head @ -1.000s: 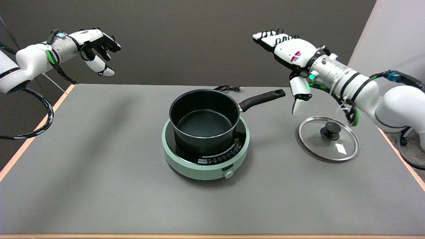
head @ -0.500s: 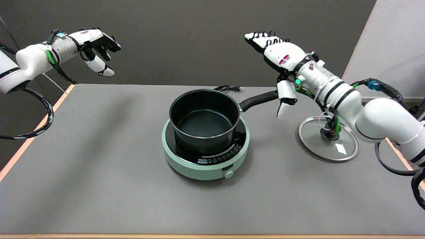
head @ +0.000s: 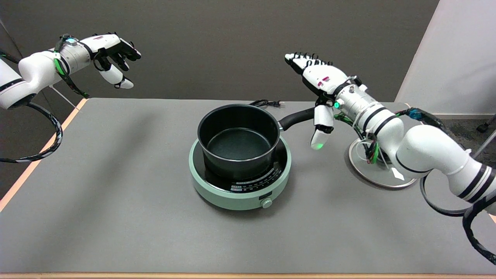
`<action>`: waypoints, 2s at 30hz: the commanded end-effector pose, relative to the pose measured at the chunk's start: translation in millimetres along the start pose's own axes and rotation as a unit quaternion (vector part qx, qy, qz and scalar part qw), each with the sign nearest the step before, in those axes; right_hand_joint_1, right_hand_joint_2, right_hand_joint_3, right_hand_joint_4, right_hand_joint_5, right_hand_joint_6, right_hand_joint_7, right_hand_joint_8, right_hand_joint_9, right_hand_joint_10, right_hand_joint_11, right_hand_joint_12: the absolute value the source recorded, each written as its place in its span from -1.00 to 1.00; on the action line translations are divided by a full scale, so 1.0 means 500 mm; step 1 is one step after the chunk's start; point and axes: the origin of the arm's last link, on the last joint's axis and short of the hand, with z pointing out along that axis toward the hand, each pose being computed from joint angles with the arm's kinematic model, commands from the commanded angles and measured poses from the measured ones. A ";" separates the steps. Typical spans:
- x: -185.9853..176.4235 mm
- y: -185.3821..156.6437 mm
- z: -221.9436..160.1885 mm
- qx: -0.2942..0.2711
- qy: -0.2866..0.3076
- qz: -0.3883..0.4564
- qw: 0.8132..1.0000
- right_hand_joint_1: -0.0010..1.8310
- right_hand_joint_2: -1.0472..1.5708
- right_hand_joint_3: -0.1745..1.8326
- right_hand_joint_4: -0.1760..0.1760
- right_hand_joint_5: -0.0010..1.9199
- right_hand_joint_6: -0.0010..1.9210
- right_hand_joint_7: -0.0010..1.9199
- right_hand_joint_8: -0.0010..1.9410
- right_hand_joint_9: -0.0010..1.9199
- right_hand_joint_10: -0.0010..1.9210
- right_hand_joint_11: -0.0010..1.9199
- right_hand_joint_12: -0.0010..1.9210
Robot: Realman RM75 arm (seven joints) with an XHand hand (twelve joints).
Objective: Pick up the pot.
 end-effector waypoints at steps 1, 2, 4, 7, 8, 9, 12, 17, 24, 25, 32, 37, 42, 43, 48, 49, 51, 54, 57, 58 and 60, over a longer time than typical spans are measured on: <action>-0.057 0.011 0.006 -0.038 -0.045 0.003 0.998 0.51 -0.86 -0.08 -1.00 -0.96 -0.96 -0.96 -0.96 -0.96 -0.96 -0.96 -0.96; -0.055 0.011 0.006 -0.038 -0.046 0.001 0.998 0.51 -0.86 -0.08 -1.00 -0.96 -0.96 -0.96 -0.96 -0.96 -0.96 -0.96 -0.96; -0.049 0.010 0.009 -0.034 -0.045 0.000 0.998 0.51 -0.85 -0.09 -1.00 -0.96 -0.96 -0.96 -0.96 -0.96 -0.96 -0.96 -0.96; -0.039 0.007 0.014 -0.028 -0.040 -0.008 0.999 0.52 -0.85 -0.09 -1.00 -0.96 -0.96 -0.96 -0.96 -0.96 -0.96 -0.96 -0.96; -0.035 0.005 0.016 -0.025 -0.038 -0.009 0.999 0.52 -0.85 -0.09 -1.00 -0.96 -0.96 -0.96 -0.96 -0.96 -0.96 -0.96 -0.96; -0.032 0.002 0.016 -0.022 -0.036 -0.011 0.999 0.52 -0.85 -0.09 -1.00 -0.96 -0.96 -0.96 -0.96 -0.96 -0.96 -0.96 -0.96; -0.026 -0.012 0.016 -0.008 -0.033 -0.020 0.999 0.52 -0.83 -0.12 -1.00 -0.96 -0.96 -0.96 -0.96 -0.96 -0.96 -0.96 -0.96; -0.037 -0.024 0.015 0.014 -0.042 -0.034 0.998 0.56 -0.80 -0.15 -0.86 -0.95 -0.95 -0.95 -0.95 -0.95 -0.95 -0.95 -0.95; -0.063 -0.024 0.014 0.031 -0.068 -0.033 0.997 0.55 -0.75 -0.15 -0.67 -0.91 -0.91 -0.91 -0.91 -0.91 -0.91 -0.91 -0.91; -0.064 -0.025 0.014 0.034 -0.069 -0.035 0.996 0.54 -0.75 -0.14 -0.65 -0.91 -0.91 -0.91 -0.91 -0.91 -0.91 -0.91 -0.91; -0.066 -0.031 0.013 0.045 -0.073 -0.029 0.996 0.45 -0.86 0.13 -0.39 -0.90 -0.90 -0.90 -0.90 -0.90 -0.90 -0.90 -0.90; -0.069 -0.016 0.009 0.037 -0.081 -0.021 0.996 0.37 -0.89 0.18 -0.32 -0.93 -0.93 -0.93 -0.93 -0.93 -0.93 -0.93 -0.93; -0.060 -0.002 0.009 0.027 -0.081 -0.014 0.996 0.27 -0.67 -0.22 -0.23 -0.97 -0.97 -0.97 -0.97 -0.97 -0.97 -0.97 -0.97; -0.059 -0.001 0.009 0.027 -0.081 -0.014 0.996 0.24 -0.61 -0.26 -0.20 -0.97 -0.97 -0.97 -0.97 -0.97 -0.97 -0.97 -0.97; -0.057 0.008 0.012 0.022 -0.083 -0.008 0.996 0.18 -0.48 -0.29 -0.07 -0.96 -0.96 -0.96 -0.96 -0.96 -0.96 -0.96 -0.96; -0.057 0.010 0.012 0.021 -0.083 -0.008 0.996 0.17 -0.47 -0.28 -0.06 -0.95 -0.95 -0.95 -0.96 -0.95 -0.95 -0.95 -0.95; -0.055 0.013 0.012 0.020 -0.083 -0.009 0.996 0.17 -0.46 -0.28 -0.03 -0.95 -0.95 -0.95 -0.95 -0.95 -0.95 -0.95 -0.95; -0.052 0.016 0.012 0.018 -0.083 -0.005 0.996 0.16 -0.46 -0.27 0.02 -0.95 -0.95 -0.95 -0.95 -0.95 -0.95 -0.95 -0.95; -0.047 0.020 0.012 0.017 -0.081 -0.004 0.997 0.16 -0.45 -0.25 0.05 -0.95 -0.95 -0.95 -0.95 -0.95 -0.95 -0.95 -0.95; -0.046 0.020 0.012 0.017 -0.081 -0.005 0.997 0.16 -0.45 -0.25 0.07 -0.94 -0.94 -0.94 -0.94 -0.94 -0.94 -0.94 -0.94; -0.044 0.019 0.011 0.020 -0.080 -0.006 0.997 0.16 -0.44 -0.23 1.00 -0.94 -0.94 -0.94 -0.94 -0.94 -0.94 -0.94 -0.94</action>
